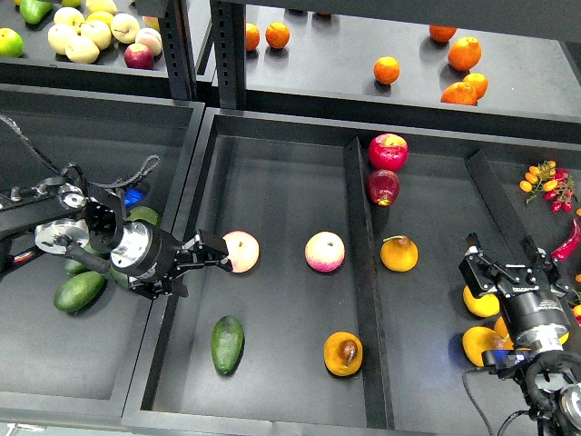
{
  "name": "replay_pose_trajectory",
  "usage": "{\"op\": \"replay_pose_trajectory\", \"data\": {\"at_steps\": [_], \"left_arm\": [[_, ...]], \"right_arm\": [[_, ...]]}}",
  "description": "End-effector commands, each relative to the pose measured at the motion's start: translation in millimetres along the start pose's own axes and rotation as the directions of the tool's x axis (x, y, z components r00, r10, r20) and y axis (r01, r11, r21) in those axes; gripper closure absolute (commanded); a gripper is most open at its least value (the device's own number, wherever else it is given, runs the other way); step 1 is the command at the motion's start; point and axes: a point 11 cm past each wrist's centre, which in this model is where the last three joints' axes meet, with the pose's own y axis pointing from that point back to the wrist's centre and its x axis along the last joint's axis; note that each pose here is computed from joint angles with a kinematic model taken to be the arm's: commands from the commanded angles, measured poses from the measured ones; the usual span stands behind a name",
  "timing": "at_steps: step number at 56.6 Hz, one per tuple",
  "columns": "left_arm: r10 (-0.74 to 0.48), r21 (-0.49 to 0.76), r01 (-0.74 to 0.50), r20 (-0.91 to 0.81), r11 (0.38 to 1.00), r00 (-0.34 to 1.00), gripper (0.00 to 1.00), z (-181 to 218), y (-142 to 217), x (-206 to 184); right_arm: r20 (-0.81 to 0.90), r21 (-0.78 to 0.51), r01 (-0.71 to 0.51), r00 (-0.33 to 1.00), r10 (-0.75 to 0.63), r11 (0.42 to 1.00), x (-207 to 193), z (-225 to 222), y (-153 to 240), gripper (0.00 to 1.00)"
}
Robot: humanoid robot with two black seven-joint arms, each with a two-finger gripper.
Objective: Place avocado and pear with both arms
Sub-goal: 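Reach the left gripper over the dark green avocado, then lower the left gripper around the avocado and close it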
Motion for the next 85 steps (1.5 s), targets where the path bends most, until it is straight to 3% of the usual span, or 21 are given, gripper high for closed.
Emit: {"op": "replay_pose_trajectory", "data": {"at_steps": [1, 18, 44, 85], "left_arm": [[-0.02, 0.031, 0.02, 0.021, 0.999, 1.0, 0.01, -2.2, -11.5, -8.5], [-0.084, 0.112, 0.074, 0.087, 0.991, 0.993, 0.01, -12.6, -32.9, -33.5], [-0.126, 0.134, 0.105, 0.161, 0.985, 0.979, 0.01, 4.8, -56.7, -55.8], [-0.094, 0.247, 0.011, 0.328, 0.969, 0.94, 0.01, 33.8, -75.6, -50.3]], "right_arm": [[0.006, -0.001, 0.003, 1.0, -0.003, 1.0, -5.5, 0.2, -7.1, 0.0], [0.018, -0.008, 0.001, 1.0, -0.001, 1.0, -13.8, 2.5, -19.1, 0.0], [0.018, -0.01, 0.011, 1.0, -0.011, 1.0, -17.2, 2.9, -20.5, 0.0], [0.021, -0.012, 0.017, 1.0, -0.017, 1.0, -18.8, 3.4, -20.7, 0.0]]}}
